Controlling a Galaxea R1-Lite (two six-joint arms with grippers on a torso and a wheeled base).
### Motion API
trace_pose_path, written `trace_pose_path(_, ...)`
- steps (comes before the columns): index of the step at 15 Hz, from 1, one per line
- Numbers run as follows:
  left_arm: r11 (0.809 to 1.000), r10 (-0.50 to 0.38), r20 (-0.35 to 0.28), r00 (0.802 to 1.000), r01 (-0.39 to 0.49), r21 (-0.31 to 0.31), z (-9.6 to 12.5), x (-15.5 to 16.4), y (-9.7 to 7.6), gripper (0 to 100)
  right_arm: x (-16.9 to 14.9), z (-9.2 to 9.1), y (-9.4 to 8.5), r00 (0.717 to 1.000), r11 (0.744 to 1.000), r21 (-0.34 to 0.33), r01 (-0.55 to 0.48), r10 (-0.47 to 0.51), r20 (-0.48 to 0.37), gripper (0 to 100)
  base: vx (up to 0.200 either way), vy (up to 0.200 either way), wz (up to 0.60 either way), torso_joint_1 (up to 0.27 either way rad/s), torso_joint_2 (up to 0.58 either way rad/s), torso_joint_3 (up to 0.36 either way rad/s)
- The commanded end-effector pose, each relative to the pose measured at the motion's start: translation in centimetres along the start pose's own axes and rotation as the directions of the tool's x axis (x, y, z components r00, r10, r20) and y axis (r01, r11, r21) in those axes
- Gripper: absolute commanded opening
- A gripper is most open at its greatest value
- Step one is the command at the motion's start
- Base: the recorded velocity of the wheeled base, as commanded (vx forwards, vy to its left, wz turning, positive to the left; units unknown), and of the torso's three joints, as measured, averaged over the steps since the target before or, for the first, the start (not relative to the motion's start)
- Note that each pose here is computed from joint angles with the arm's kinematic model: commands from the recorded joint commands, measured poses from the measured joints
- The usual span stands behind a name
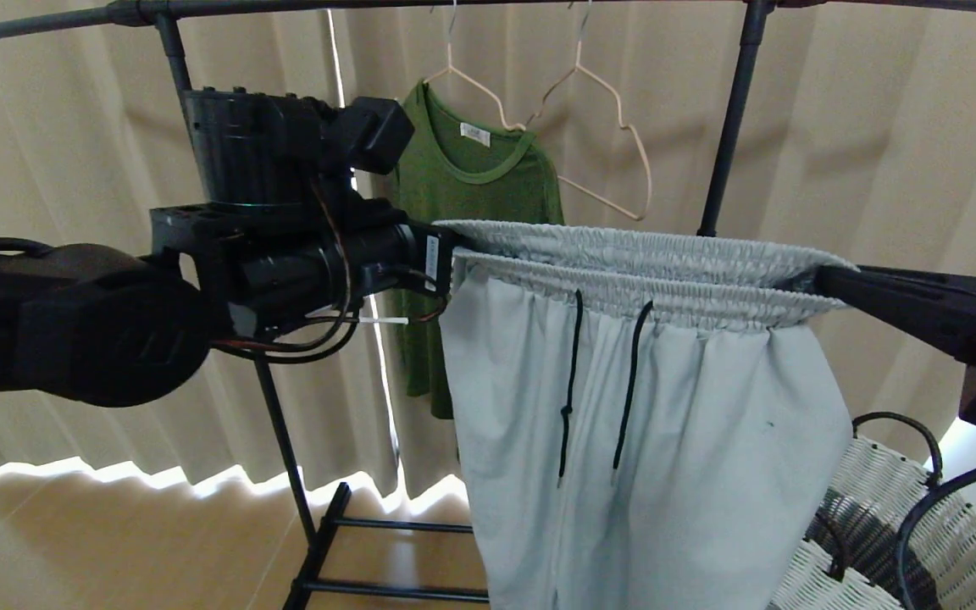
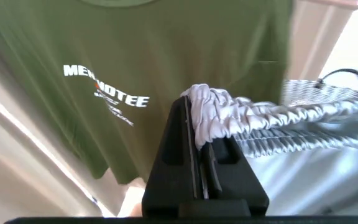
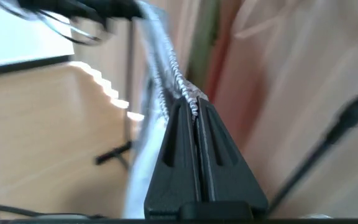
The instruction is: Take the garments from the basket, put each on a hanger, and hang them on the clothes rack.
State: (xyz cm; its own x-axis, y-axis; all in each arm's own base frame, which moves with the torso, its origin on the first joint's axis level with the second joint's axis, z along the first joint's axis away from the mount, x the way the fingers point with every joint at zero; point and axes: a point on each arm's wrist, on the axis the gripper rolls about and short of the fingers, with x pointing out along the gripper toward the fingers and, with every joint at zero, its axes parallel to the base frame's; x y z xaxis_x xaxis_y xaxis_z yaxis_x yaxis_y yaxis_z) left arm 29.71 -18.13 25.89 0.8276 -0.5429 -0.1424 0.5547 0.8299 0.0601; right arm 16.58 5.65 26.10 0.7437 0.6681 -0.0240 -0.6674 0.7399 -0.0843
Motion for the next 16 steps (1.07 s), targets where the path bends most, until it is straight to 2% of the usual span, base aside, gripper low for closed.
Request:
trace_pose_path(1,0.997,-0.082,0.026,0.996,0.082,0.002,2.0,-4.8,-0.1,0,2.1,-0.5,-1.2,1.0,1.0,-0.02,0.018,-0.018,0.024,0,0.0,0.0,0.0,0.0,0.0,0.0)
trace_pose_path(3,0.988,-0.154,0.024,0.988,0.154,0.003,3.0,-7.3,-0.2,0,3.5,-0.6,-1.9,0.997,0.998,-0.042,0.04,-0.036,0.074,0,0.0,0.0,0.0,0.0,0.0,0.0)
trace_pose_path(5,0.971,-0.24,0.056,0.969,0.239,0.014,4.2,-10.3,-0.5,0,5.6,-0.6,-3.0,0.988,0.996,-0.067,0.056,-0.046,0.15,0,0.0,0.0,0.0,0.0,0.0,0.0)
trace_pose_path(7,0.969,-0.246,0.068,0.967,0.245,0.019,4.4,-11.0,-0.6,0,6.8,-0.5,-3.6,0.983,0.997,-0.061,0.056,-0.044,0.177,0,0.0,0.0,0.0,0.0,0.0,0.0)
trace_pose_path(12,0.97,-0.243,0.043,0.969,0.243,0.016,3.5,-10.8,-0.6,0,7.1,-0.5,-3.7,0.983,0.997,-0.059,0.057,-0.046,0.179,0,0.0,0.0,0.0,0.0,0.0,0.0)
trace_pose_path(13,0.971,-0.237,0.047,0.97,0.236,0.021,3.6,-10.6,-0.5,0,7.1,-0.6,-3.7,0.983,0.996,-0.058,0.066,-0.055,0.176,0,0.0,0.0,0.0,0.0,0.0,0.0)
trace_pose_path(14,0.982,-0.183,0.05,0.982,0.18,0.05,3.7,-9.8,0.1,0,6.9,-0.4,-3.8,0.981,0.995,-0.055,0.089,-0.078,0.177,0,0.0,0.0,0.0,0.0,0.0,0.0)
trace_pose_path(16,0.997,-0.017,0.069,0.997,0.012,0.073,3.8,-7.4,1.0,0,6.3,-0.1,-3.7,0.982,0.993,-0.049,0.109,-0.099,0.163,0,0.0,0.0,0.0,0.0,0.0,0.0)
